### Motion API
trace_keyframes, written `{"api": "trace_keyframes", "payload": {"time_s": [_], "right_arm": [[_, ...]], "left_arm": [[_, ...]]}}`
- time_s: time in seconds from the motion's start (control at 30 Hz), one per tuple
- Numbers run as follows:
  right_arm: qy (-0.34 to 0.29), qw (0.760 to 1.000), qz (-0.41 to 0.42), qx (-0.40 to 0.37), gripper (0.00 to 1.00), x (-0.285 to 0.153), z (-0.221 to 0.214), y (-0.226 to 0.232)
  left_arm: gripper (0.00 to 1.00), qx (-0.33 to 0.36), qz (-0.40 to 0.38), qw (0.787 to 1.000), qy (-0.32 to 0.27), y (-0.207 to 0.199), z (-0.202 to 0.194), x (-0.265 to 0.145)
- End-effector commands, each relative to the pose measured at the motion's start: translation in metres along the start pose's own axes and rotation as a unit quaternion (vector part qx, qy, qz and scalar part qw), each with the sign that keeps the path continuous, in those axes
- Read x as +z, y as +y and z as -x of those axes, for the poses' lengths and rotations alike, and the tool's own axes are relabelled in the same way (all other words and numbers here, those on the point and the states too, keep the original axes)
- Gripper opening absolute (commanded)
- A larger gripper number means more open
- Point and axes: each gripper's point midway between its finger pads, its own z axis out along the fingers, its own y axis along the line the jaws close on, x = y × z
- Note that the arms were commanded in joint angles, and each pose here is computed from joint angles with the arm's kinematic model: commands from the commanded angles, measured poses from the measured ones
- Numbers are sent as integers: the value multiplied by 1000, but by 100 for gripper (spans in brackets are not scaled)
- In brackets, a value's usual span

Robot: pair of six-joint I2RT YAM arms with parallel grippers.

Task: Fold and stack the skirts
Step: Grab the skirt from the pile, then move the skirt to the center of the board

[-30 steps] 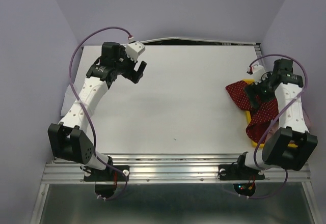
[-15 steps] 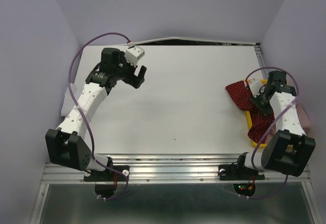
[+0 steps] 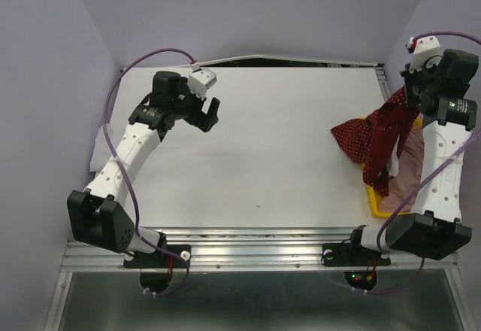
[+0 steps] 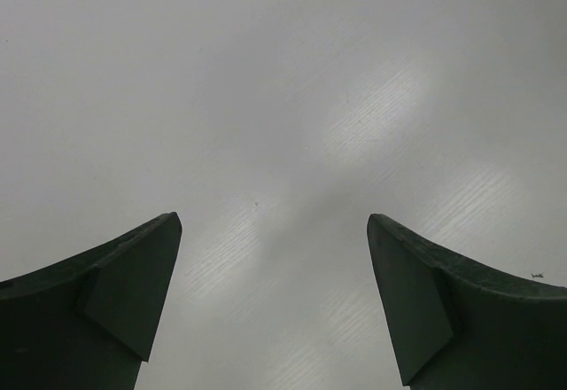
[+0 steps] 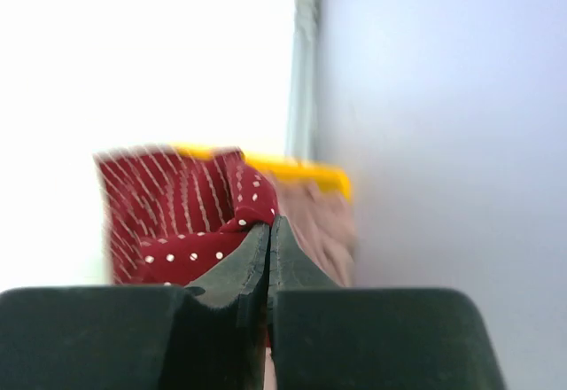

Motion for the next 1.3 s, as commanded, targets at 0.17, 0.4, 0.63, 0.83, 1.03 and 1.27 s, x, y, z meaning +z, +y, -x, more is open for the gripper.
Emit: {"api": "trace_keyframes", "payload": {"time_s": [0.17, 0.4, 0.63, 0.83, 1.03, 1.27], "right_arm": [[-258, 910, 274, 175, 1, -46, 164, 68], [-314, 830, 421, 187, 1, -106, 224, 152], [-288, 777, 511, 227, 1, -111, 234, 214], [-219, 791, 492, 289, 1, -48, 191, 243], [-85, 774, 552, 299, 1, -15, 122, 325], [-38, 732, 631, 255, 1, -46, 104, 436]], "left_arm": [[98, -10, -9, 999, -49, -4, 39, -24], [98, -52, -24, 995, -82, 17, 56, -49], [96, -80, -26, 992, -95, 40, 41, -62], [92, -65, -40, 995, -68, 32, 16, -55], [81, -15, -62, 998, -28, 17, -11, -41], [75, 46, -103, 993, -40, -17, -22, -46]]}}
